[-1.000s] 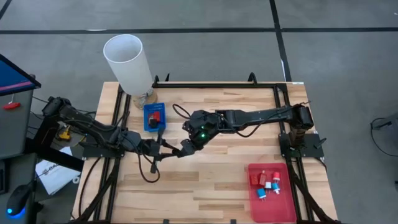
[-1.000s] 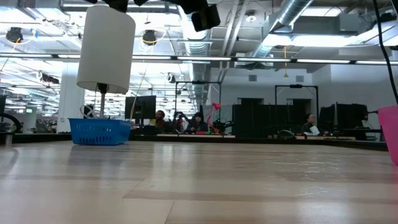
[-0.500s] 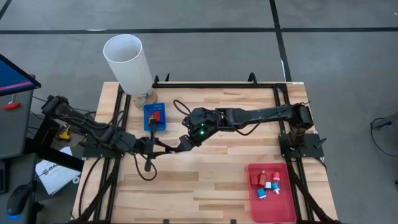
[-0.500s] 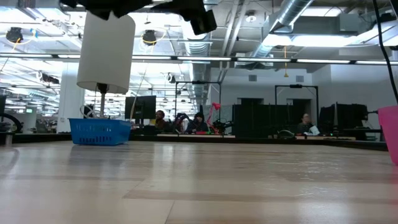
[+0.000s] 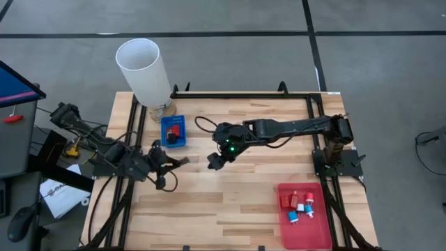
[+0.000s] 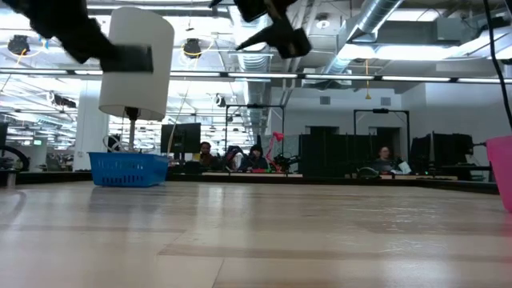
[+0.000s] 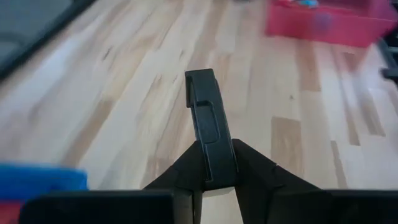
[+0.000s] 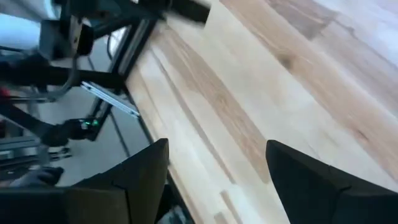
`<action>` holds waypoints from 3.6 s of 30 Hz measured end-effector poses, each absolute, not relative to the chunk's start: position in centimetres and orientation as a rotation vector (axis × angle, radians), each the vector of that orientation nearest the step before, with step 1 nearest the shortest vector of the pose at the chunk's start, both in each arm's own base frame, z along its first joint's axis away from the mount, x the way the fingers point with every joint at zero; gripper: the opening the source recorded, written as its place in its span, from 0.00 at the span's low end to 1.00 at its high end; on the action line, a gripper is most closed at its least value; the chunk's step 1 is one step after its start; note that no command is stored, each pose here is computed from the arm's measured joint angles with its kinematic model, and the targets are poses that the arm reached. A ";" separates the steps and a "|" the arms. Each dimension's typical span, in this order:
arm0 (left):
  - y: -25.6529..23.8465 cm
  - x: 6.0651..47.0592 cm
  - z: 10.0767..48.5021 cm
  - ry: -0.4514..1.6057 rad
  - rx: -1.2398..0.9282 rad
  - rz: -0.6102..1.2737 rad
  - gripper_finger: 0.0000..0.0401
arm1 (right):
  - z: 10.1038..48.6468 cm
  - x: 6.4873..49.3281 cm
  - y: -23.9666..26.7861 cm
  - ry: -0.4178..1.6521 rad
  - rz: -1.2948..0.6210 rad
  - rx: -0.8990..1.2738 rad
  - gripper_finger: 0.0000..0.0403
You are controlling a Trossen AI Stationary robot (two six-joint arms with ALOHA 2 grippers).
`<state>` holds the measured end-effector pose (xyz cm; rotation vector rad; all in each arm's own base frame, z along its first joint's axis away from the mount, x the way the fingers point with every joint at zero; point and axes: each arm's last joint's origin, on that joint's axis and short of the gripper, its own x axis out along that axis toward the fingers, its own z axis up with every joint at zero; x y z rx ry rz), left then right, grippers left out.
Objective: Pick & Place Office items
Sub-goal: Put the black digital timer into the blue bin, then return to Home Position
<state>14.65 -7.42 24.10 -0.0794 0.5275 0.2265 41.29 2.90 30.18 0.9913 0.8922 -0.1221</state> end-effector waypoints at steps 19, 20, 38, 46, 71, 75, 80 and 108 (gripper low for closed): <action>-1.9 11.5 21.4 0.444 -0.698 1.095 0.14 | 34.4 35.2 4.5 0.865 -0.449 0.862 0.65; -1.5 11.6 21.4 0.448 -0.714 1.125 0.14 | 34.7 34.9 4.5 0.851 -0.461 0.860 0.65; 6.4 15.0 21.1 0.638 -0.756 1.097 0.14 | 36.5 32.7 8.9 0.734 -0.476 0.845 0.65; 7.0 16.4 19.5 0.735 -0.772 1.098 0.14 | 36.6 32.1 10.7 0.663 -0.531 0.860 0.65; 6.1 15.7 22.6 0.615 -0.488 0.887 0.45 | 37.6 29.9 11.4 0.580 -0.621 0.884 0.65; 4.6 13.7 26.5 0.400 -0.401 0.487 0.45 | 38.3 29.0 11.0 0.550 -0.637 0.896 0.65; 2.8 9.3 29.5 0.129 -0.355 0.299 0.43 | 39.6 27.8 10.4 0.492 -0.638 0.909 0.65; 1.6 9.0 21.0 -0.350 -0.182 0.040 0.27 | 44.8 26.3 7.7 0.176 -0.517 0.905 0.65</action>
